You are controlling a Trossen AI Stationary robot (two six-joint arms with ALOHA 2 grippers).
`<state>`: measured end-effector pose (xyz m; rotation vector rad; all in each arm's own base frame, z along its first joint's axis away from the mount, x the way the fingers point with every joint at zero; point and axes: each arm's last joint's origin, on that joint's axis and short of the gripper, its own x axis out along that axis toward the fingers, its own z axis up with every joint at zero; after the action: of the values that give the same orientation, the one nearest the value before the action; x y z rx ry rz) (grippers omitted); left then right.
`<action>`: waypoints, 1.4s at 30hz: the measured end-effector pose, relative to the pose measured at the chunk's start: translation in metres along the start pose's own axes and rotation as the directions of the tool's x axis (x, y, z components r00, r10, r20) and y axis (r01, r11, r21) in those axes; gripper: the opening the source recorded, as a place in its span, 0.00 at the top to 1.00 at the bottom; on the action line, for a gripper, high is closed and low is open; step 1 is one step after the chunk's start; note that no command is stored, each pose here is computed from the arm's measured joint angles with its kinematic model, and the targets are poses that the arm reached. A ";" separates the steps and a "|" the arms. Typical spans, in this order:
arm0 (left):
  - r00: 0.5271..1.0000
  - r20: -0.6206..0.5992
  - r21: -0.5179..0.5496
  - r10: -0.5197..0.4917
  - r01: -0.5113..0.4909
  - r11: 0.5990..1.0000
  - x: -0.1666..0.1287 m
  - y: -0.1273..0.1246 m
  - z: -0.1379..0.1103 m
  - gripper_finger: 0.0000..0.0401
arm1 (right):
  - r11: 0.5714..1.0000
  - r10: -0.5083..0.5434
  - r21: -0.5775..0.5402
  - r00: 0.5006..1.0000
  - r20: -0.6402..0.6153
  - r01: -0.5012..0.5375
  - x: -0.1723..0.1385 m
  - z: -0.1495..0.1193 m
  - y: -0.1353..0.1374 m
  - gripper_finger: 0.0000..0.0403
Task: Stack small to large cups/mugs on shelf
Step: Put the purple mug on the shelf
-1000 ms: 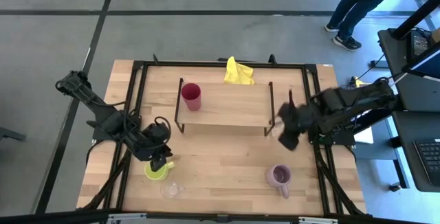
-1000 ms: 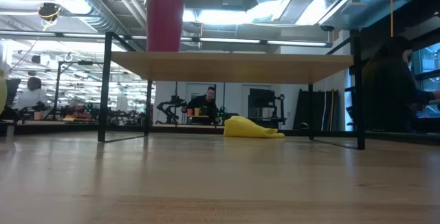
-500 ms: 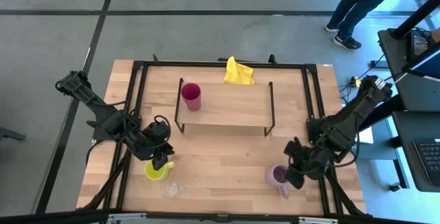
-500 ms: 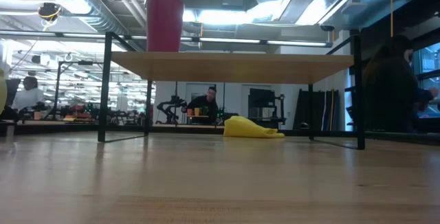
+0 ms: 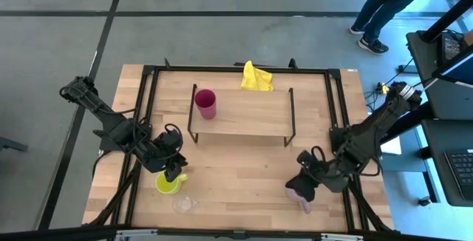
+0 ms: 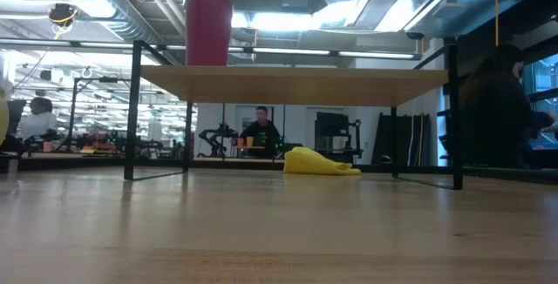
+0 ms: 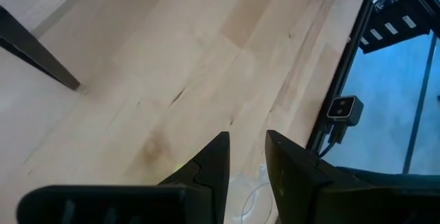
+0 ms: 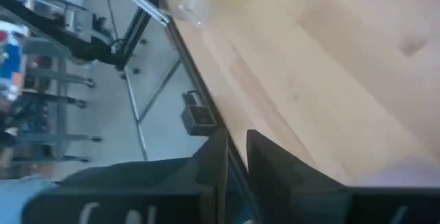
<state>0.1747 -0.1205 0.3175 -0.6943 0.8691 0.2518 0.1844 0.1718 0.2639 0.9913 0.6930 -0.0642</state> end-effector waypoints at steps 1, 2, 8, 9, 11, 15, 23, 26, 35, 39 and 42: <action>1.000 0.003 0.000 0.001 -0.001 1.000 0.000 0.000 0.000 0.78 | 1.000 -0.021 -0.011 1.000 0.006 0.021 0.000 0.003 0.000 0.85; 1.000 0.006 0.001 0.004 -0.004 1.000 0.000 0.000 0.000 0.78 | 0.998 -0.053 -0.045 0.998 0.012 0.054 -0.001 0.006 -0.001 0.85; 1.000 0.007 0.003 0.010 -0.010 1.000 0.000 0.001 0.000 0.78 | 0.902 -0.418 -0.182 0.897 -0.141 0.391 -0.023 0.016 -0.018 0.81; 1.000 0.007 0.002 0.010 -0.010 1.000 0.000 0.001 0.000 0.78 | 0.876 -0.474 -0.188 0.863 -0.173 0.444 -0.027 0.016 -0.022 0.79; 1.000 0.007 0.005 0.009 -0.010 1.000 0.000 0.001 0.000 0.78 | 0.843 -0.536 -0.198 0.810 -0.236 0.500 -0.033 0.013 -0.028 0.74; 1.000 0.016 0.009 0.013 -0.013 1.000 0.000 0.001 0.000 0.78 | 0.845 -0.534 -0.181 0.784 -0.317 0.502 -0.032 0.004 -0.032 0.62; 0.999 0.025 0.038 0.023 -0.024 0.999 0.000 0.002 0.000 0.78 | 0.865 -0.497 -0.109 0.811 -0.307 0.489 -0.016 -0.006 -0.047 0.50; 0.999 0.025 0.038 0.023 -0.024 0.999 0.000 0.002 0.000 0.78 | 0.878 -0.473 -0.082 0.825 -0.310 0.472 -0.009 -0.010 -0.054 0.51; 0.999 0.024 0.039 0.023 -0.024 0.999 0.000 0.002 0.000 0.78 | 0.871 -0.473 -0.027 0.821 -0.319 0.491 0.002 -0.018 -0.076 0.56; 0.999 0.023 0.058 0.022 -0.024 0.998 0.000 0.002 0.000 0.78 | 0.860 -0.492 -0.040 0.805 -0.333 0.509 0.004 -0.021 -0.083 0.64; 0.999 0.023 0.064 0.022 -0.024 0.998 0.000 0.002 0.000 0.78 | 0.842 -0.511 -0.055 0.760 -0.402 0.537 0.004 -0.025 -0.094 0.70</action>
<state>0.1740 -0.1190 0.3171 -0.6207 0.8608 0.2504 0.1419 0.1397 0.1824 0.8486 1.3535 -0.3884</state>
